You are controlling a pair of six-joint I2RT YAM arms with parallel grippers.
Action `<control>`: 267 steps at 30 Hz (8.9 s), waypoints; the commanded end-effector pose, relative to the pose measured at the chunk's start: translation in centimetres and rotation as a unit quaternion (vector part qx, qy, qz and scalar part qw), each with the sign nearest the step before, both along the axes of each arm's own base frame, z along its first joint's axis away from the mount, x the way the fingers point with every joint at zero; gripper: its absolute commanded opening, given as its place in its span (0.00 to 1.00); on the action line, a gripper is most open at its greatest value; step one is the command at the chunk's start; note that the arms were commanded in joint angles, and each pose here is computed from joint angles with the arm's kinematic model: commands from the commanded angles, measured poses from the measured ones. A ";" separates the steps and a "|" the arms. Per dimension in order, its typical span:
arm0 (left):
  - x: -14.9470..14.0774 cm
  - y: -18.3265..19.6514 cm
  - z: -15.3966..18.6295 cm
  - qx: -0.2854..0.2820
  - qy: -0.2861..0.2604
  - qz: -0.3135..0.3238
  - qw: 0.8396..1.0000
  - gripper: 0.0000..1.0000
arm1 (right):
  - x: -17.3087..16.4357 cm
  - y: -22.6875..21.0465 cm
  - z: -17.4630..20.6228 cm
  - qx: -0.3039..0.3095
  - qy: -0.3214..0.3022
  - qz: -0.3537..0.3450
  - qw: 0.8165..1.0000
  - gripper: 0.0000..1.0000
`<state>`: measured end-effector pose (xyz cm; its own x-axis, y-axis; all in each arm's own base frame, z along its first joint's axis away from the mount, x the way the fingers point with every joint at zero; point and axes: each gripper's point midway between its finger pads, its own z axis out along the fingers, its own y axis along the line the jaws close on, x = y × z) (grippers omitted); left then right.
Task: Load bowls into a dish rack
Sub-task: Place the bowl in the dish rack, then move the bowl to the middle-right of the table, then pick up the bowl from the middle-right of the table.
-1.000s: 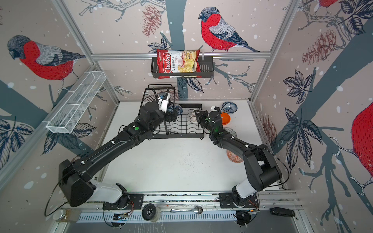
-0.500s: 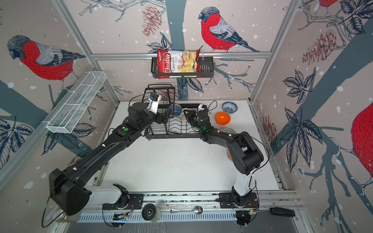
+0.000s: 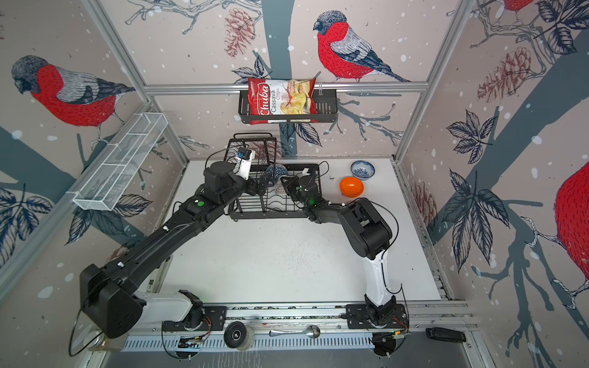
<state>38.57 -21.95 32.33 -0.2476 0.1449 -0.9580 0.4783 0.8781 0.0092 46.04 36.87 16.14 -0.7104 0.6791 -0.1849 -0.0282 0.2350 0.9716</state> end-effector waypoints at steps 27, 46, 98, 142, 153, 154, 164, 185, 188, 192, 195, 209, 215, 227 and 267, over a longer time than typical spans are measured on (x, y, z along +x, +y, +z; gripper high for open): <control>0.7 0.0 0.0 -0.003 0.000 0.010 1.000 0.98 | 3.3 5.1 -0.1 0.079 -0.011 0.027 0.996 0.00; 0.9 0.1 -0.3 0.001 0.004 0.014 1.000 0.98 | 2.4 5.1 -2.0 0.108 0.028 0.011 0.994 0.03; 1.3 1.0 -0.4 0.008 0.001 0.038 0.999 0.98 | 0.9 1.9 -0.1 0.087 0.022 -0.004 0.996 0.36; -4.9 -16.9 -2.6 0.022 -0.035 -0.052 0.998 0.98 | -7.3 -29.5 2.4 -0.262 0.024 -0.191 0.946 0.80; -5.0 -19.0 -5.7 0.007 0.008 -0.062 0.998 0.98 | -11.1 -34.3 -0.9 -0.297 0.091 -0.231 0.922 1.00; -5.0 -19.2 -5.8 0.006 0.009 -0.063 0.998 0.98 | -11.4 -34.4 -1.2 -0.302 0.097 -0.231 0.920 1.00; -5.3 -19.8 -6.5 -0.002 0.013 -0.072 0.997 0.98 | -14.6 -35.3 -3.1 -0.306 0.146 -0.252 0.906 1.00; -5.7 -19.1 -7.4 0.009 0.018 -0.064 0.998 0.98 | -17.0 -33.5 -7.9 -0.334 0.176 -0.185 0.908 1.00; -5.6 -19.1 -7.6 0.011 0.020 -0.063 0.998 0.98 | -17.2 -32.9 -8.5 -0.333 0.177 -0.172 0.910 1.00; -5.6 -18.9 -7.7 0.015 0.021 -0.059 0.998 0.98 | -17.1 -32.0 -8.7 -0.343 0.170 -0.157 0.911 1.00; -5.6 -18.7 -7.7 0.019 0.020 -0.054 0.998 0.98 | -17.1 -31.2 -8.9 -0.349 0.163 -0.147 0.911 1.00; -5.6 -17.4 -7.6 0.031 0.013 -0.036 0.999 0.98 | -16.5 -26.6 -9.3 -0.349 0.149 -0.098 0.920 1.00; -5.5 -16.6 -7.0 0.032 0.005 -0.021 0.999 0.98 | -15.6 -23.7 -9.0 -0.344 0.138 -0.075 0.926 1.00; -5.2 -13.4 -6.0 0.038 -0.008 0.031 0.999 0.98 | -13.3 -17.7 -7.3 -0.378 0.106 -0.019 0.919 1.00; -8.0 -17.0 -11.8 0.013 0.123 -0.087 0.989 0.98 | -17.8 -29.5 -11.0 -0.431 0.152 -0.070 0.887 0.48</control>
